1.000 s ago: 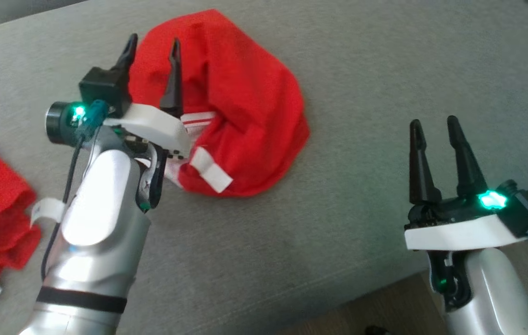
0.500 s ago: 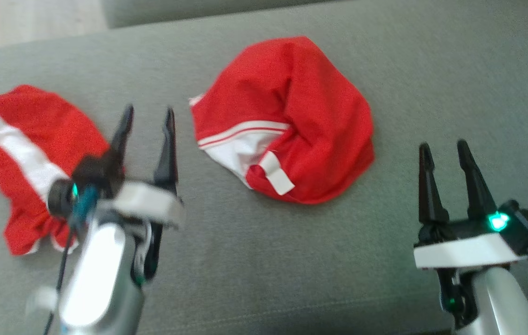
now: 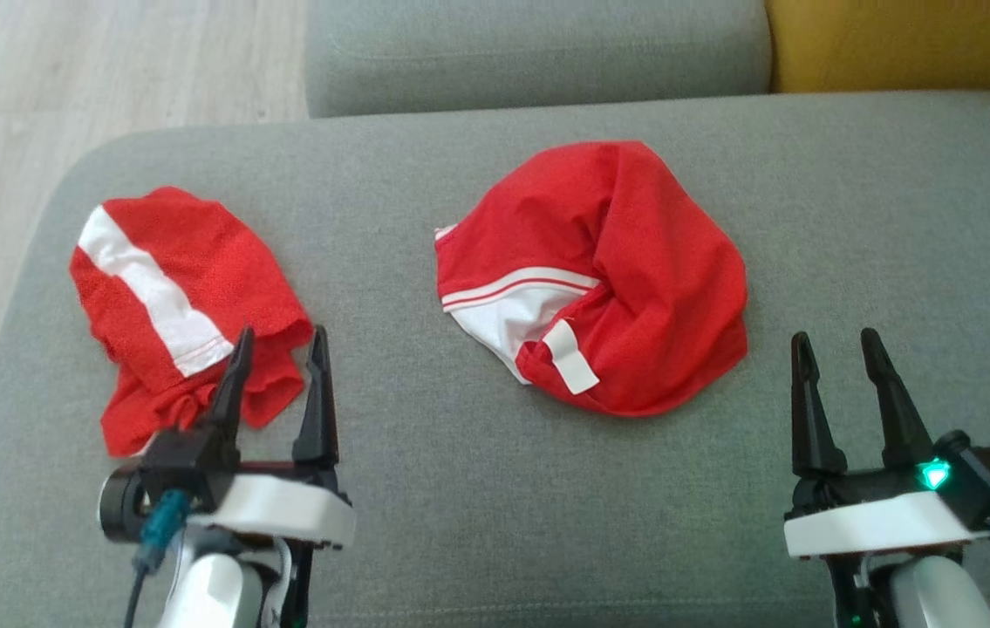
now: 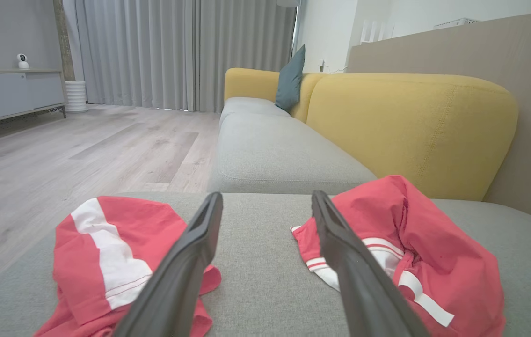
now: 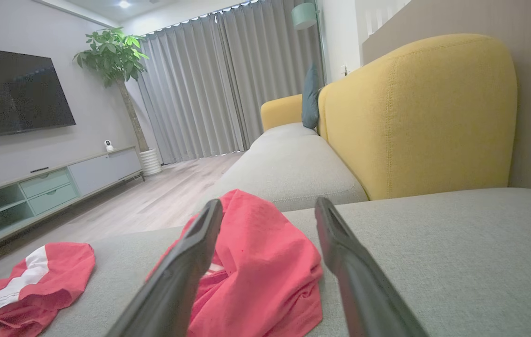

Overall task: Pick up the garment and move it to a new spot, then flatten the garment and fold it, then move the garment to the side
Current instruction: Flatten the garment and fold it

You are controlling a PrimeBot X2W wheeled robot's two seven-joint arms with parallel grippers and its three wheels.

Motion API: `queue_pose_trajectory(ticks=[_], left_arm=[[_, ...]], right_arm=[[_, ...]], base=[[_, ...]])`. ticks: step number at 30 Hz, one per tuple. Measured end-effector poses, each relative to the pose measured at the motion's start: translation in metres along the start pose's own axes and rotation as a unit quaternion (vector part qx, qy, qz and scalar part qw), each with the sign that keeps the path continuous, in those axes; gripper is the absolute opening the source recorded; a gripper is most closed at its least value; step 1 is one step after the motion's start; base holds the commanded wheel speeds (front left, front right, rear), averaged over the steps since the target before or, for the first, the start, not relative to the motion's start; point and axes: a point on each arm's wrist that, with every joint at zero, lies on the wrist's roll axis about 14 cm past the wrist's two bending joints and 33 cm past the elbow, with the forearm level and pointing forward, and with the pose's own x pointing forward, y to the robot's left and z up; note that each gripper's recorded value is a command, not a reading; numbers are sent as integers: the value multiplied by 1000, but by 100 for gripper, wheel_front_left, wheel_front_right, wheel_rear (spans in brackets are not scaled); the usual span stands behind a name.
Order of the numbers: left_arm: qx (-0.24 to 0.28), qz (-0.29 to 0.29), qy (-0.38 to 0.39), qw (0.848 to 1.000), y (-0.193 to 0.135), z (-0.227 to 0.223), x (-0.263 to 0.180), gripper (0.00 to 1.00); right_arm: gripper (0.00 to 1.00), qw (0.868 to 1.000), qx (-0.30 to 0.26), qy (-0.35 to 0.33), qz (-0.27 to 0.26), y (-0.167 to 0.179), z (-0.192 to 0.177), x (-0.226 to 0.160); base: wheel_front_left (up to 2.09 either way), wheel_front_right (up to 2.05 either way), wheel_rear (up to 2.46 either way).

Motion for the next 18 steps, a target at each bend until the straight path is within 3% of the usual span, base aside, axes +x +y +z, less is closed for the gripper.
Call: queue_pose_trajectory(ticks=[18], left_arm=[[1, 0, -3, 1000, 2, 2, -7, 100]], right_arm=[[100, 1000, 2, 1, 8, 5, -1, 2]], base=[[0, 0, 0]])
